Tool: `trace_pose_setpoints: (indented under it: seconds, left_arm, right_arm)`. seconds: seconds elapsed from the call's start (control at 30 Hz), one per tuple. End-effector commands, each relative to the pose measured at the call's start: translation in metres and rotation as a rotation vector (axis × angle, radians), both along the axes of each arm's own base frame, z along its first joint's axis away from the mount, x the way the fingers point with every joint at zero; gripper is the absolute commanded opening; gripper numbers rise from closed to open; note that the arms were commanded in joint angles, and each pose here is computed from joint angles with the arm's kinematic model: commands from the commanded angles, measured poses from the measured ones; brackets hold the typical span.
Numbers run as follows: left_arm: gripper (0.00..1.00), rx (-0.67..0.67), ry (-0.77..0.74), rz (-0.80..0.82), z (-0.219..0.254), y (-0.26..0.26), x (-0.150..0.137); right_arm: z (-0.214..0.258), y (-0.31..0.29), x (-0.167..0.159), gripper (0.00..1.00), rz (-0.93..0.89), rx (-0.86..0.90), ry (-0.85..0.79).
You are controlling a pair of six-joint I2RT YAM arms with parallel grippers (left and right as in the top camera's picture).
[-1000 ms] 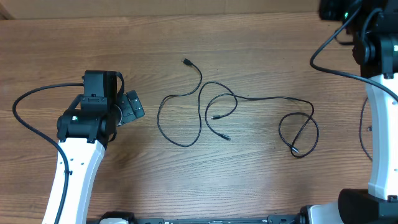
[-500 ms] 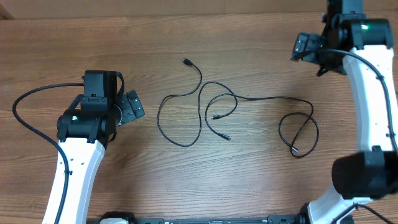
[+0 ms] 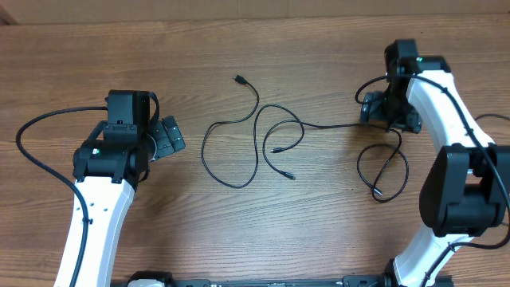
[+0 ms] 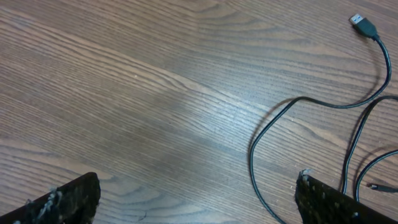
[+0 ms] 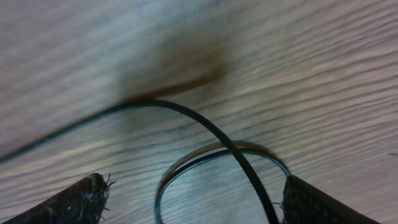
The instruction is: Untangle cables
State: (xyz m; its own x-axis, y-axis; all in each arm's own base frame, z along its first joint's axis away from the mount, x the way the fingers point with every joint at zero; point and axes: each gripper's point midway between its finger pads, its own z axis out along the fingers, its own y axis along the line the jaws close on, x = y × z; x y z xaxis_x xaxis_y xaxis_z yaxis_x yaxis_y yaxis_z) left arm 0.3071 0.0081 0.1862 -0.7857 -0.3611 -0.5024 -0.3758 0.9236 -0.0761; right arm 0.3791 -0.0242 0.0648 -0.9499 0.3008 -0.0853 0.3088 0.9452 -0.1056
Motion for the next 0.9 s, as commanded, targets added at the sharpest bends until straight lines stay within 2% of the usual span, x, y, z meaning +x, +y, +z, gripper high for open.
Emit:
trace_pose_setpoints:
  seconds: [0.0,0.07,0.13,0.23,0.3,0.47,0.53,0.73,0.87]
  left_arm:
    - [1.0,-0.011,0.003,0.018,-0.002,0.001,0.0]
    - [1.0,-0.011,0.003,0.018,-0.002,0.001,0.0]
    - [0.99,-0.011,0.003,0.018,-0.002,0.001,0.0]
    - [1.0,-0.011,0.003,0.018,-0.002,0.001,0.0]
    - [0.99,-0.011,0.003,0.018,-0.002,0.001,0.0]
    - [1.0,-0.011,0.003,0.018,-0.002,0.001,0.0]
    - [0.99,-0.011,0.003,0.018,-0.002,0.001,0.0]
    - [0.99,-0.011,0.003,0.018,-0.002,0.001,0.0]
    - [1.0,-0.011,0.003,0.018,-0.002,0.001,0.0]
  right_arm:
    - [-0.018,-0.004,-0.009,0.89,0.0,-0.018,0.017]
    - [-0.027,-0.004,-0.012,0.84,-0.001,-0.017,0.018]
    - [-0.035,-0.004,-0.014,0.75,-0.001,-0.017,0.017]
    - [-0.037,-0.004,-0.012,0.29,0.0,-0.018,0.004]
    - [-0.035,-0.004,-0.009,0.04,-0.002,-0.017,-0.006]
    - [-0.013,-0.003,0.012,0.04,-0.004,-0.011,-0.073]
    - [0.019,-0.006,0.032,0.04,-0.012,-0.013,-0.143]
    - [0.137,-0.028,0.078,0.04,-0.057,-0.023,-0.398]
    - [0.24,-0.038,0.107,0.04,-0.056,-0.047,-0.682]
